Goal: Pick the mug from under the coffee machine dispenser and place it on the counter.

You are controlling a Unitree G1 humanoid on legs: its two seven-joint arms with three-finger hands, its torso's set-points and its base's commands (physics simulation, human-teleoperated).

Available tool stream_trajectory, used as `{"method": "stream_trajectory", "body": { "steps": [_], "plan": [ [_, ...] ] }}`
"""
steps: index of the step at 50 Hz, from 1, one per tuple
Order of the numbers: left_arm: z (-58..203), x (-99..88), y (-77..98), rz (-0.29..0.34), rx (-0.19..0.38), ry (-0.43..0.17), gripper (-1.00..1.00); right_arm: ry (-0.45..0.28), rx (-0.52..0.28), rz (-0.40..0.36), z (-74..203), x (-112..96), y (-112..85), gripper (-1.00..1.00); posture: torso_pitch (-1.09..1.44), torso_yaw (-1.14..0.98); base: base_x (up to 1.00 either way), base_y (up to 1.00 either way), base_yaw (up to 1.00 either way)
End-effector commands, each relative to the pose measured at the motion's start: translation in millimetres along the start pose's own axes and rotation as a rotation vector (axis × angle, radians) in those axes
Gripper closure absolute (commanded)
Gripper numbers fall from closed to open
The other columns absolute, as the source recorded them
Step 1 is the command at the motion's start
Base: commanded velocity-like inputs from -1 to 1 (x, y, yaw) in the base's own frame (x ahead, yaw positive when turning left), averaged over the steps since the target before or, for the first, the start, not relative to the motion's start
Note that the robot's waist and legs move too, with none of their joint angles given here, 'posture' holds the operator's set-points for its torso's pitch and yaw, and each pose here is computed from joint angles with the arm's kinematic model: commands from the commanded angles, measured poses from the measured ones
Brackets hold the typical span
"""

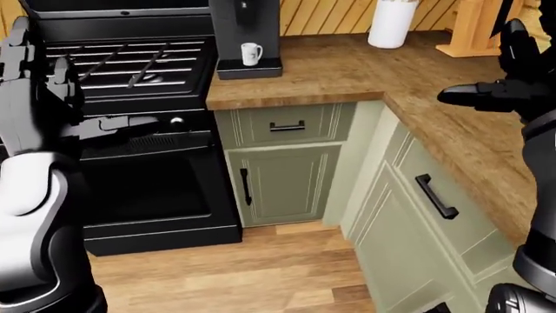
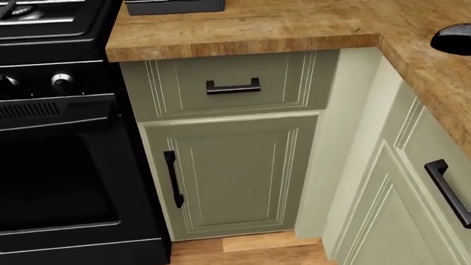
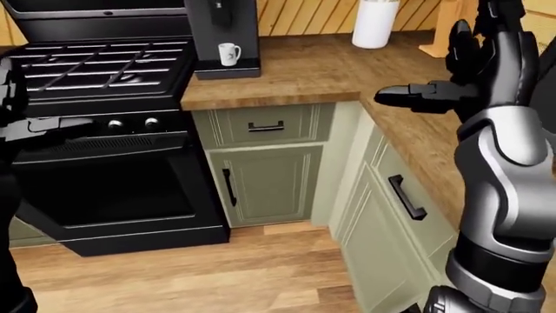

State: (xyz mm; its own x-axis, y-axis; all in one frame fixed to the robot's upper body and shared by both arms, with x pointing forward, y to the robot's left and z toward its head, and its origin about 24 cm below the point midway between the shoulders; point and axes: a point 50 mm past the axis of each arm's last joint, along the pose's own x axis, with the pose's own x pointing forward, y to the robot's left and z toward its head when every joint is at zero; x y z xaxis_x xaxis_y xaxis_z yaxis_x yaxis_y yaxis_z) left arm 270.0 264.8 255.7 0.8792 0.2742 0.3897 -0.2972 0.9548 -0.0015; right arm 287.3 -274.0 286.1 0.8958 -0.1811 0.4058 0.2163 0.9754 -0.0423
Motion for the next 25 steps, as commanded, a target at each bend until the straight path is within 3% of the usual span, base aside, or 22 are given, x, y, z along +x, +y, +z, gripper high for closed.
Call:
{"method": "stream_trajectory", "body": {
  "steps": [1,17,25],
  "plan": [
    [16.9,-0.7,-2.0,-0.015,-0.002,-0.094,-1.0,-0.112,-0.015,-0.027,23.0,-0.6,-5.8,-1.0,0.0,0.0,0.17,0.13,0.0],
    [30.2,4.0,-1.9,-0.016,-0.001,-0.117,-1.0,-0.117,-0.013,-0.024,27.4,-0.3,-5.6,-1.0,0.0,0.0,0.17,0.13,0.0],
    [20.1,0.7,-1.6,-0.011,-0.009,-0.096,-1.0,-0.112,-0.014,-0.02,25.2,-0.4,-3.8,-1.0,0.0,0.0,0.18,0.13,0.0]
  ]
}}
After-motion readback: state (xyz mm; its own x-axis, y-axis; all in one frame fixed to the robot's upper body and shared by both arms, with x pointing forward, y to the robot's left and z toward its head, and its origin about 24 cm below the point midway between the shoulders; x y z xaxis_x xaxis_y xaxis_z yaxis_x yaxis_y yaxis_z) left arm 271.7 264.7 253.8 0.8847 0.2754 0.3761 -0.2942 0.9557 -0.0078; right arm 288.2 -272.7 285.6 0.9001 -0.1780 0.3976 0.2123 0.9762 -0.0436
